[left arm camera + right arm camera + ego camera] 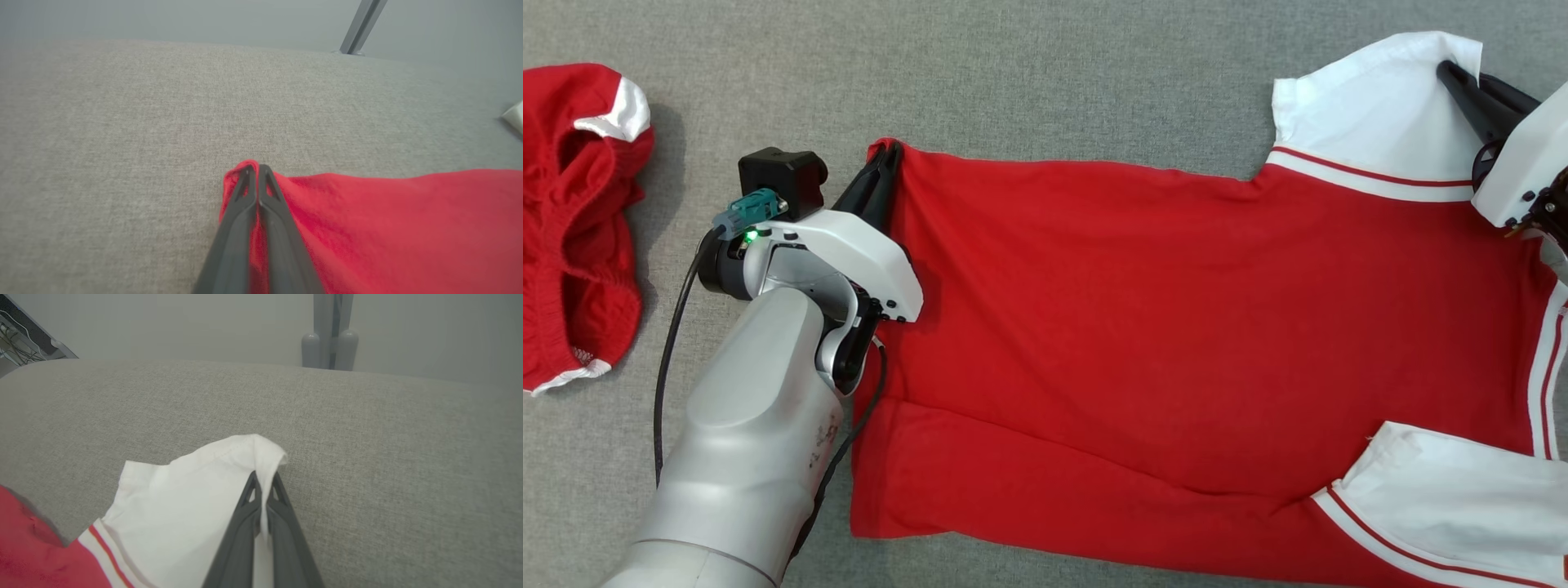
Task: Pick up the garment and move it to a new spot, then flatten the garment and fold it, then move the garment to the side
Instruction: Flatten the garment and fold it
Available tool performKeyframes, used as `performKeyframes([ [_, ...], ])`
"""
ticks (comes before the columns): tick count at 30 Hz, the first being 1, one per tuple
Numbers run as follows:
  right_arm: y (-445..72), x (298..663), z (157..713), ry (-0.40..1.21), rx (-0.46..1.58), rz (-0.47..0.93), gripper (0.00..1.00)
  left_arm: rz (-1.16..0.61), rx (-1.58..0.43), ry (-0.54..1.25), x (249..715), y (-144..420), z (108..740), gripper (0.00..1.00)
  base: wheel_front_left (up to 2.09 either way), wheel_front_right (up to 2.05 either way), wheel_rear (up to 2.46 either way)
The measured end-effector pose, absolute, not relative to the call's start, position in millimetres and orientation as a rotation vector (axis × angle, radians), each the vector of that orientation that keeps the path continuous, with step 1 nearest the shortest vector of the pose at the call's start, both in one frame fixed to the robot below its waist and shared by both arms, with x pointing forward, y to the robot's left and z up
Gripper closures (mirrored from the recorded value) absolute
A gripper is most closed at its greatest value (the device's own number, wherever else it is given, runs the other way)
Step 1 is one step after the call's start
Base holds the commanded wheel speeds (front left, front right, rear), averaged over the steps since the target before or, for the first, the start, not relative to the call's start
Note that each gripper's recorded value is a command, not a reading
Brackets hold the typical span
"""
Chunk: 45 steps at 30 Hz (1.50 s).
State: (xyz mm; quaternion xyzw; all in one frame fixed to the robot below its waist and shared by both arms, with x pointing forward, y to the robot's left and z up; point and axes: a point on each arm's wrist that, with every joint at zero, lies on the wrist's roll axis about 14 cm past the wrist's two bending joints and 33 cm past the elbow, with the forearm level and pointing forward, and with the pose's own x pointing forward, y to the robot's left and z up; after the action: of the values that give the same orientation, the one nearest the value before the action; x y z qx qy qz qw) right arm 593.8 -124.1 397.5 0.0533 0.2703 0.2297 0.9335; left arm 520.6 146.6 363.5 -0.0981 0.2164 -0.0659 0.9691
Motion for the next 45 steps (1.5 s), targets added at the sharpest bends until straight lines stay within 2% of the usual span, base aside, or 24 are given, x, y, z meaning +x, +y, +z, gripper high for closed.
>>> performKeyframes([
  [15,-131,585,460,0.374,0.152,0.493,1.00,-0.139,-0.213,0.330,528,148,401,1.00,0.00,0.00,0.00],
  [29,-146,503,465,0.336,0.316,0.512,1.00,-0.176,-0.316,0.384,478,134,399,1.00,0.00,0.00,0.00],
  [39,-163,454,455,0.358,0.471,0.432,1.00,-0.176,-0.346,0.380,462,139,415,1.00,0.00,0.00,0.00],
  [45,-176,442,463,0.302,0.510,0.378,1.00,-0.161,-0.345,0.345,459,150,432,1.00,0.00,0.00,0.00],
])
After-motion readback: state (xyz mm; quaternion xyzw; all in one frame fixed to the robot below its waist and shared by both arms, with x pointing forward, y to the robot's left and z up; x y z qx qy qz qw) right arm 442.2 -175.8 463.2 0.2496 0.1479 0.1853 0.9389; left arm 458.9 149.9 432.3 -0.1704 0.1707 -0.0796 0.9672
